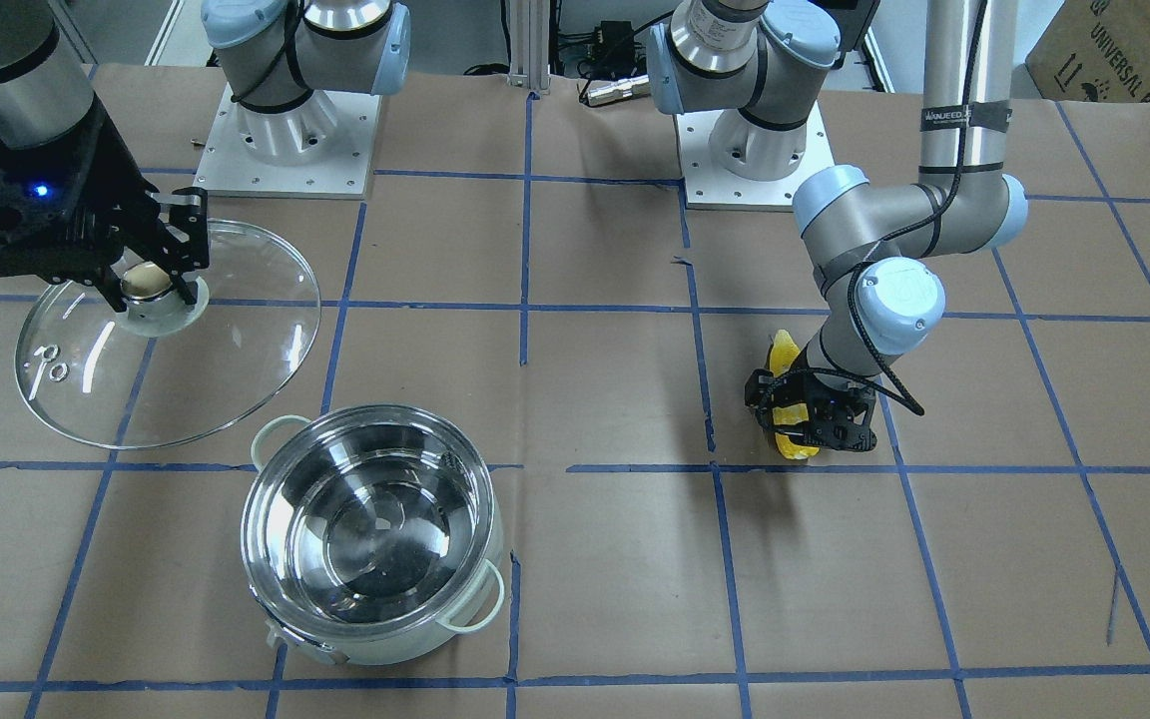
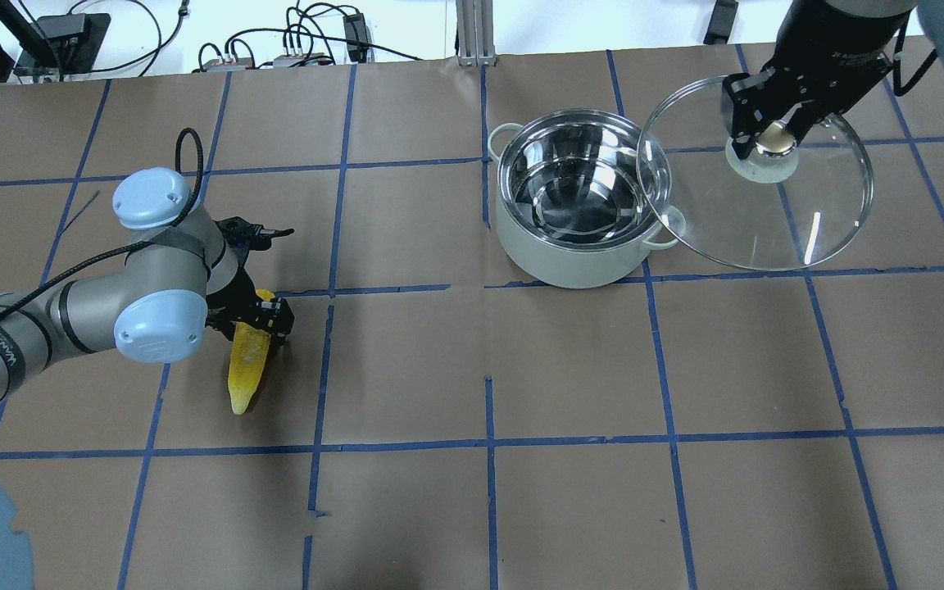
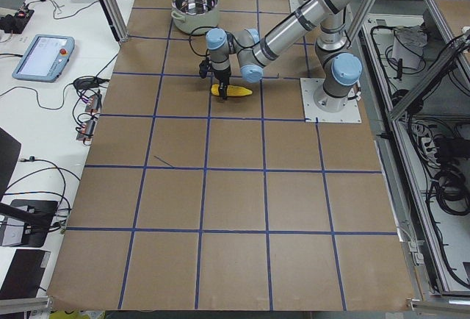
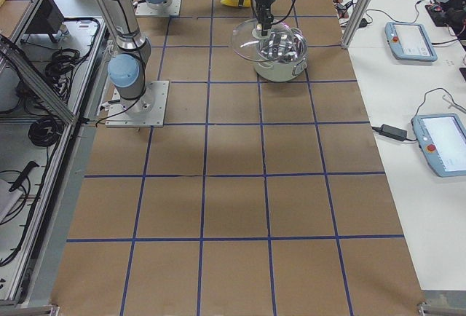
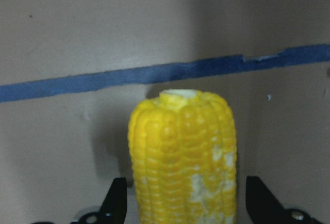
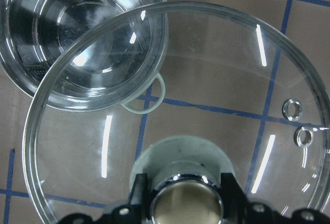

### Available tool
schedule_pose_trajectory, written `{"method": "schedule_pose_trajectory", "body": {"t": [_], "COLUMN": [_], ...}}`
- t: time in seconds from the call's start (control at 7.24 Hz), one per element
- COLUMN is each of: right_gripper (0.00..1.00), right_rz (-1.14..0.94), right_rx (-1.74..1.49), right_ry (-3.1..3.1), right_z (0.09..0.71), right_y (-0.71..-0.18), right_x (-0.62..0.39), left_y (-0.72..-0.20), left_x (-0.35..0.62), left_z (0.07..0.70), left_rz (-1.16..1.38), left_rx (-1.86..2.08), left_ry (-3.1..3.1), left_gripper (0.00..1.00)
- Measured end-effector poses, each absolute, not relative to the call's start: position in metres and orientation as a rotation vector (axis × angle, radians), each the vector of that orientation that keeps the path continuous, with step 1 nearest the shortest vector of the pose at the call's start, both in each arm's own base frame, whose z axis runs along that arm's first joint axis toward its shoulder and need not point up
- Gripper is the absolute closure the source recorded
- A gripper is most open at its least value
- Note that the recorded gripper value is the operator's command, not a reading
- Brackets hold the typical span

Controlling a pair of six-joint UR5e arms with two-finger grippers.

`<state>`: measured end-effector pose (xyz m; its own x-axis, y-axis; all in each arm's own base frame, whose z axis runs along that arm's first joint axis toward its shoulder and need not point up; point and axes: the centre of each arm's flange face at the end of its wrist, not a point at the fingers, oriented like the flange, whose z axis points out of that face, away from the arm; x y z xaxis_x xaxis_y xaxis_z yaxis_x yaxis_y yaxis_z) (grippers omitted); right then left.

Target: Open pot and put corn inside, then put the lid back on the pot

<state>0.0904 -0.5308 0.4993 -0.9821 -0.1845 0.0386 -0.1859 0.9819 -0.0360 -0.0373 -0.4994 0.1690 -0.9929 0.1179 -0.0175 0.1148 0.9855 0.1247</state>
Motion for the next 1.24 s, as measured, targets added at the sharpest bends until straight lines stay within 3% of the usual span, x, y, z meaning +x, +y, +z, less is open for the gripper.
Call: {"method": "schedule_pose_trajectory", "body": {"t": [0.69,1.24], "right_gripper": [0.74,0.74], "right_rz": [0.042,0.024], "right_rx": [0.189,0.067], "right_ry": [-3.098,-3.106], "right_z": [0.495,0.493], "right_y": [-0.535,-0.536], "right_x": [0.045,-0.004], "left_y": [-0.531,-0.592], "left_x": [-0.074,-0.223], "left_z": [0.241,0.330], "left_rz": [0.191,0.058], "left_rx": [0.087,-0.051], "left_ry": [3.143,3.215], "left_gripper": [0.75,0.75]}}
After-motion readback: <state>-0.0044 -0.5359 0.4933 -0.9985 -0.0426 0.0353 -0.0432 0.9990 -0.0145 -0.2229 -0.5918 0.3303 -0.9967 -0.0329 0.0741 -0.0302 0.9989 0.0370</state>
